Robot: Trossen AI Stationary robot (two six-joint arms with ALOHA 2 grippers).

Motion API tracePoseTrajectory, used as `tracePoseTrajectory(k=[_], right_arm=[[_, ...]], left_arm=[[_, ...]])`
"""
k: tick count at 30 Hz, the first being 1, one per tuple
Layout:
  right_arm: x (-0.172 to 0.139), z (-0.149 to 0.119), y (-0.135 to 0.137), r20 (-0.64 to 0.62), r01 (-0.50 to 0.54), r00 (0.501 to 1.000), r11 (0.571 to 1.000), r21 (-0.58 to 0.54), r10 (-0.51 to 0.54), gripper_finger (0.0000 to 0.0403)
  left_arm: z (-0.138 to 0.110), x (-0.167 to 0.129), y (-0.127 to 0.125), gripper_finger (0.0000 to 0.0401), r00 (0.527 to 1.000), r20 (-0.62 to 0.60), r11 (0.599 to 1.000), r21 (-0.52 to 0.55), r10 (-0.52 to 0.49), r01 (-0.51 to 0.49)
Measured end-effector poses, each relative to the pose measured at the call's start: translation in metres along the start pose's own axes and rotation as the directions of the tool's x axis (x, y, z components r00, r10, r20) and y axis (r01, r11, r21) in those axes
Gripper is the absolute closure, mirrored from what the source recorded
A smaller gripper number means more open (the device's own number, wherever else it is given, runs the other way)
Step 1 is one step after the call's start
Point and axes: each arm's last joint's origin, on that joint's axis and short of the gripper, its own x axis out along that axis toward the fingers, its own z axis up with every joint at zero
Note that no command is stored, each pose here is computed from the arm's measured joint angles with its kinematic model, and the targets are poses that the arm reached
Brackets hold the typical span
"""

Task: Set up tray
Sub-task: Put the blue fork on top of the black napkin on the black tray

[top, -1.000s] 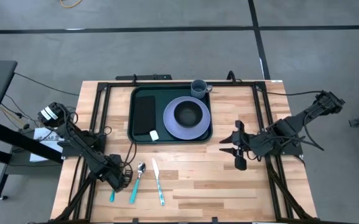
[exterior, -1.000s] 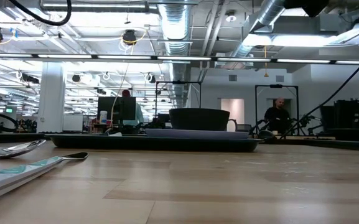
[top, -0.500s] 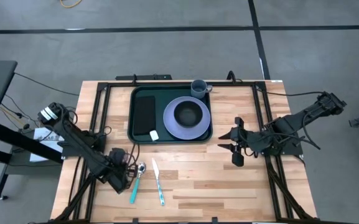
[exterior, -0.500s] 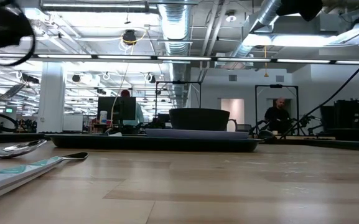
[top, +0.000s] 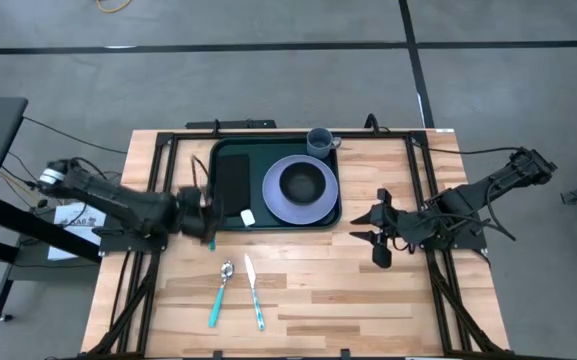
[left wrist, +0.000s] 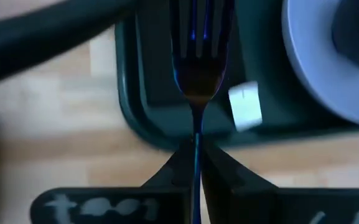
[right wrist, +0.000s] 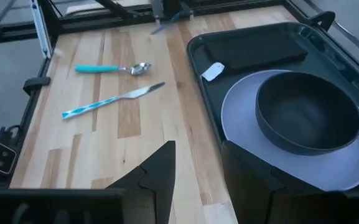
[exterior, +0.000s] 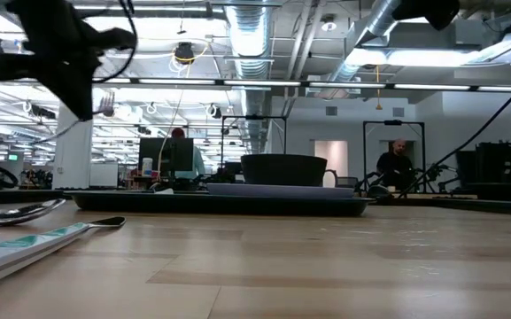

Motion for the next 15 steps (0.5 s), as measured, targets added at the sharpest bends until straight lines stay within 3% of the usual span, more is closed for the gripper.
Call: tracePoseTrajectory(k=[7, 15], right_arm=[[0.004, 0.003, -0.004, 0.019, 0.05, 0.999, 0.999, 0.019, -0.05, 0.028], [0.016, 0.007, -0.015, 0.033, 0.175, 0.984, 0.984, 0.034, -0.176, 0.028]], left_arm=[[0.059, 0.026, 0.0, 0.0401, 0.999, -0.029, 0.999, 0.025, 0.029, -0.028], [0.101, 0.055, -0.002, 0.0401, 0.998, -0.06, 0.999, 0.031, -0.004, 0.005]])
